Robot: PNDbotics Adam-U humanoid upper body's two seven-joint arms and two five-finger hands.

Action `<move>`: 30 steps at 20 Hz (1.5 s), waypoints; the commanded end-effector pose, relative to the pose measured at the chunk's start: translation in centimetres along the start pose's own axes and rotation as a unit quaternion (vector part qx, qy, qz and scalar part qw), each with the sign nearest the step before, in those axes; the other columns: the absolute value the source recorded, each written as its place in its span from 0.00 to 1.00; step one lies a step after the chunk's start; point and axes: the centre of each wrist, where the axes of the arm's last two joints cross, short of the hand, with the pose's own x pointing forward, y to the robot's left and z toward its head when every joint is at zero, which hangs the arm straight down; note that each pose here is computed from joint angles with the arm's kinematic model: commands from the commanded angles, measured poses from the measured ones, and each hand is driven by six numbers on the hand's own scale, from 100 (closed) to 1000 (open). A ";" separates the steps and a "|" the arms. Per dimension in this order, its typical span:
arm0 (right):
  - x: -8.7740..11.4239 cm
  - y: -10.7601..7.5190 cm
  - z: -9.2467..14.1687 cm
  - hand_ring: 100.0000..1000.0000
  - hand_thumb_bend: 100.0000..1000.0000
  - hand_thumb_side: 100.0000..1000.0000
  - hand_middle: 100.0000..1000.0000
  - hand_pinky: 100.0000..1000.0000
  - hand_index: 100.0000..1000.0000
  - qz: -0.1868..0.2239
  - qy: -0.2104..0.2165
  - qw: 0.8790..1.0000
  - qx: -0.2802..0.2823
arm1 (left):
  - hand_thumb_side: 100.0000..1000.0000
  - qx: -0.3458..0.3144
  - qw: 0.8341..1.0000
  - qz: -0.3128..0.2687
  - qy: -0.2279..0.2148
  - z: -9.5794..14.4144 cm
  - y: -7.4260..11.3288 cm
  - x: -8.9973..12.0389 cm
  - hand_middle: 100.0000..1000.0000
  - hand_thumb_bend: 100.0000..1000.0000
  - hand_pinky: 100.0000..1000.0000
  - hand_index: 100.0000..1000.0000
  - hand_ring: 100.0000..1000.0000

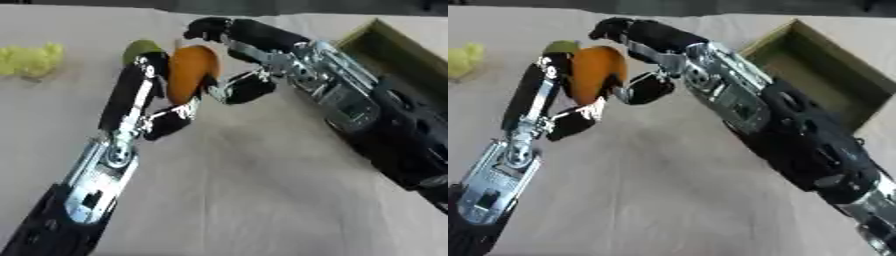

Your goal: Pick up the objects with one hand, pass them to the other hand, and then place them into the box on the other side of the table.

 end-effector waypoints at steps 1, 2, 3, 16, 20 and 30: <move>-0.2 -0.9 0.1 0.90 0.00 0.18 0.95 0.93 0.95 0.007 -0.002 1.000 -0.003 | 0.00 0.006 1.000 -0.005 -0.024 -0.6 0.7 1.1 0.42 0.00 0.28 0.37 0.44; -0.3 -0.9 0.1 0.89 0.00 0.18 0.92 0.94 0.94 0.007 -0.005 1.000 0.003 | 0.00 0.006 1.000 -0.007 -0.025 -0.6 0.7 1.1 0.42 0.00 0.28 0.37 0.44; -0.4 -0.9 0.1 0.89 0.00 0.19 0.91 0.94 0.94 0.005 -0.007 1.000 0.010 | 0.00 0.005 1.000 -0.010 -0.025 -0.6 0.7 1.1 0.42 0.00 0.28 0.37 0.44; -1.1 -0.8 0.0 0.71 0.00 0.13 0.56 0.93 0.68 -0.081 -0.030 0.996 0.033 | 0.00 0.008 0.999 -0.036 -0.021 -0.7 0.8 0.8 0.42 0.01 0.30 0.39 0.45; -0.9 -1.1 0.2 0.68 0.00 0.13 0.53 0.92 0.66 -0.106 -0.025 0.994 0.013 | 0.00 0.016 0.999 -0.037 -0.009 -0.7 0.7 0.6 0.43 0.15 0.30 0.43 0.45; 0.1 -2.6 1.4 0.65 0.00 0.14 0.49 0.91 0.62 -0.114 -0.019 0.993 -0.025 | 0.12 0.049 0.998 -0.037 0.020 -0.6 1.0 0.2 0.49 0.50 0.36 0.60 0.51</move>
